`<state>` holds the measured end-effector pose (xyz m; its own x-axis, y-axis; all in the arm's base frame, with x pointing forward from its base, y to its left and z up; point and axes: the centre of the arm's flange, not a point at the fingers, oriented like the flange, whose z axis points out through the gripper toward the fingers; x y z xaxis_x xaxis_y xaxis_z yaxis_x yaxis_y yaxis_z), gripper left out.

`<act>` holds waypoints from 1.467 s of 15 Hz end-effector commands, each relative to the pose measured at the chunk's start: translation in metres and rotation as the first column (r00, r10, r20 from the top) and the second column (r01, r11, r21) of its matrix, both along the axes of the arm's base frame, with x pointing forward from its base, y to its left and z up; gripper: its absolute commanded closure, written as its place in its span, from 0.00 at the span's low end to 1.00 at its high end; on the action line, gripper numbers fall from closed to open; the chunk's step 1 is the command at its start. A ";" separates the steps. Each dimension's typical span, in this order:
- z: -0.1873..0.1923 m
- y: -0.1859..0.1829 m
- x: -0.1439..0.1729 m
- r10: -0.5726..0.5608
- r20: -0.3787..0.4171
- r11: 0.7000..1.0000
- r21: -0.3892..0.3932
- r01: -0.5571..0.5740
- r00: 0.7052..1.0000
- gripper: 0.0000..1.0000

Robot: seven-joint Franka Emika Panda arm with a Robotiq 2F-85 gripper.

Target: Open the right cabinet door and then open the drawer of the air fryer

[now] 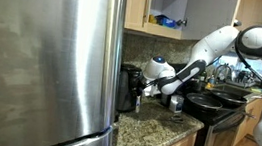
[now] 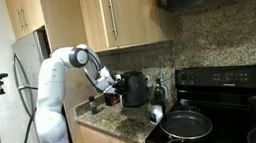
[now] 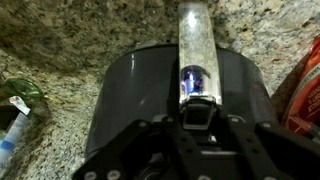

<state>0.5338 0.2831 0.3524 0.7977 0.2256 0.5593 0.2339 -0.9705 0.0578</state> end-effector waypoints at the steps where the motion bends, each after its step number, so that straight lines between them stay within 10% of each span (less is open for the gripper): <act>1: 0.006 0.002 -0.002 -0.039 -0.041 0.997 -0.061 0.037 0.998 0.91; 22: 0.027 0.006 0.005 -0.072 -0.374 0.981 -0.194 -0.003 0.925 0.91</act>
